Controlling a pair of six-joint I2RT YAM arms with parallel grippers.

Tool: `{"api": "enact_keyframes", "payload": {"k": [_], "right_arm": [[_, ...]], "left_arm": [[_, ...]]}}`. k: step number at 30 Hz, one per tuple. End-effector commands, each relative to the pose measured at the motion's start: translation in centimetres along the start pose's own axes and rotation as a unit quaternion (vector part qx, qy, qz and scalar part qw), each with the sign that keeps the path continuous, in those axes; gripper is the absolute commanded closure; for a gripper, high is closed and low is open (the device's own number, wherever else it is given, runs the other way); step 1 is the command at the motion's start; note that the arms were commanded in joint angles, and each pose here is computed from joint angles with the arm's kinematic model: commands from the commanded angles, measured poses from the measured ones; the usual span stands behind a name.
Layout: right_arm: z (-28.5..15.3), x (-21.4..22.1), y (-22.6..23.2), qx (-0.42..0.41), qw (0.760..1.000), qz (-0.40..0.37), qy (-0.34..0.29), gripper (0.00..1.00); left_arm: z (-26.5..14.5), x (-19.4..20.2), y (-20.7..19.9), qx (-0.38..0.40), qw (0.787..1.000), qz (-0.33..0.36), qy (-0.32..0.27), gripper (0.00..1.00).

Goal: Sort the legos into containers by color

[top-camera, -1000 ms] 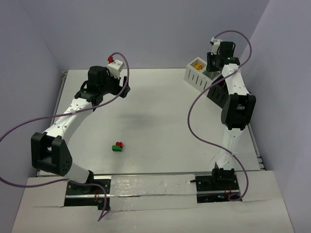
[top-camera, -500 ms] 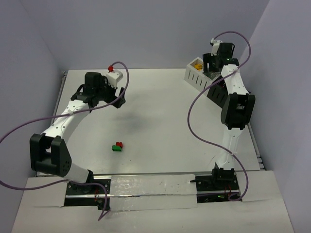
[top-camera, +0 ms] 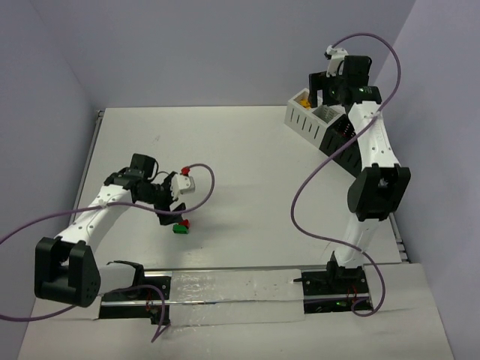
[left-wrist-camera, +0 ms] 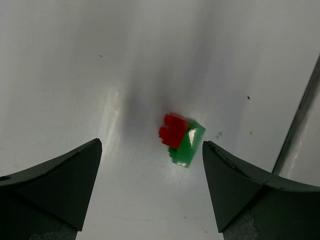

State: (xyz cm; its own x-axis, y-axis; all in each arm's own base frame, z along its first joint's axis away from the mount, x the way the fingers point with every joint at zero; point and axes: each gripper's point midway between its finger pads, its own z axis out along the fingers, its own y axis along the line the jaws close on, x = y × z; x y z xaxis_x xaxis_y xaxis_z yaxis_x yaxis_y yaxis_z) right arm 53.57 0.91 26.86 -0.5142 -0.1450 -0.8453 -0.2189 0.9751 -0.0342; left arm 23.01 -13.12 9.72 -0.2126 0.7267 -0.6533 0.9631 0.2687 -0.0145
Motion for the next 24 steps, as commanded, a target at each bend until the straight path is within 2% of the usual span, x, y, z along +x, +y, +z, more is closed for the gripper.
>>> {"api": "enact_keyframes", "payload": {"k": [1,8,12,17,24], "right_arm": [[-4.3,-1.5,2.9,-0.031,0.999,-0.015,-0.026,0.05],[-5.8,-1.3,6.4,-0.056,0.997,-0.047,-0.029,0.04],[-5.8,-1.3,6.9,-0.059,0.996,-0.053,-0.027,0.04],[-5.6,-1.1,7.2,-0.06,0.996,-0.059,-0.023,0.04],[-5.2,-1.0,7.2,-0.062,0.996,-0.059,-0.02,0.03]], "left_arm": [[0.3,1.9,-2.1,0.01,0.998,0.055,0.0,0.09],[1.4,4.7,-3.2,0.014,0.998,0.063,0.024,0.11],[1.9,5.0,-2.5,-0.006,0.997,0.069,0.022,0.11],[2.1,4.3,-1.9,-0.014,0.999,0.041,0.009,0.1],[2.9,5.2,-2.0,-0.007,0.998,0.058,0.016,0.16]]}}
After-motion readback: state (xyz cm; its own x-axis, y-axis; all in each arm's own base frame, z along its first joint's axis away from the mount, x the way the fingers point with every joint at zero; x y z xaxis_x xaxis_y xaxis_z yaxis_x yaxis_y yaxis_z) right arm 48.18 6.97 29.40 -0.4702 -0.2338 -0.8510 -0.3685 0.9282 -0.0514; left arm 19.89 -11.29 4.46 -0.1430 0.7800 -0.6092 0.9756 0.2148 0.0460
